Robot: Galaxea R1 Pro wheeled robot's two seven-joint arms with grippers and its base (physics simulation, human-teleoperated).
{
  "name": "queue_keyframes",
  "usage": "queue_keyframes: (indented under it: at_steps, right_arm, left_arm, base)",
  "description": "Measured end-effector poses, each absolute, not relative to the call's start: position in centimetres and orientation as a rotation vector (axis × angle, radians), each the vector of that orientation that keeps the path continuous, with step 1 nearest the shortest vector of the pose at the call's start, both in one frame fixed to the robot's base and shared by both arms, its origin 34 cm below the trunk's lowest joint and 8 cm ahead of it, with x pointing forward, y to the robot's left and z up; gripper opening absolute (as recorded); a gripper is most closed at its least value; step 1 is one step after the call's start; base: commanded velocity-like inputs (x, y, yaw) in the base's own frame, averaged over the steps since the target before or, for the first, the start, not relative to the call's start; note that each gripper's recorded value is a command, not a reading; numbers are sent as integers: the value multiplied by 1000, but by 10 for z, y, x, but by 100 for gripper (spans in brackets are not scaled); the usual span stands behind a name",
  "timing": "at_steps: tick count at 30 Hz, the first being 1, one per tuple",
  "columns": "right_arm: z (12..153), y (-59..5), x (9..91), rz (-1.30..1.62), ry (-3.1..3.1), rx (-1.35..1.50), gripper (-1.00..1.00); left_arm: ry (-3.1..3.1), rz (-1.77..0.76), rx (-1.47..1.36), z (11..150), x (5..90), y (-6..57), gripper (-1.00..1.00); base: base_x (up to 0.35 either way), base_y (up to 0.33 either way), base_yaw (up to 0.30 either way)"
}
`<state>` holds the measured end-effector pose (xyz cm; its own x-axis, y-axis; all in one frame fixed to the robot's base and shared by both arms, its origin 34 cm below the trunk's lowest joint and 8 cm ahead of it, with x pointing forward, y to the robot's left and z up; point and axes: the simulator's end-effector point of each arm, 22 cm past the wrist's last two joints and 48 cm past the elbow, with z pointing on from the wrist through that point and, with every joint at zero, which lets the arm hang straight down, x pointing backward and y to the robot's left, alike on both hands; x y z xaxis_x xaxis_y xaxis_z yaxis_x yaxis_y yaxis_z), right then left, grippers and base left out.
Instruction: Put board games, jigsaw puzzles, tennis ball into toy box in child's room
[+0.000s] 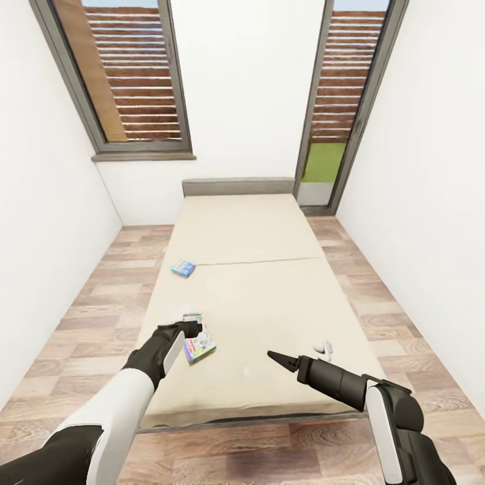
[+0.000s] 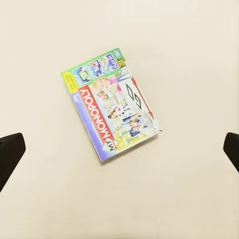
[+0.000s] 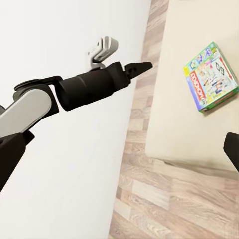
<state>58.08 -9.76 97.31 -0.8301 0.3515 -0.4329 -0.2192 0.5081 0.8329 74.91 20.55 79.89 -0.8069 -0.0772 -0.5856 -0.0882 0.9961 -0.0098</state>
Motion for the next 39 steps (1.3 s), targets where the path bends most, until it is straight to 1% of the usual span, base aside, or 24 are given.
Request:
queue_keyframes:
  at_steps: [39]
  right_arm:
    - [943,-97,578,1333,2237,152,100]
  left_arm:
    - [2577,28,-116,759,735,206,100]
  base:
    - [0,0,-1]
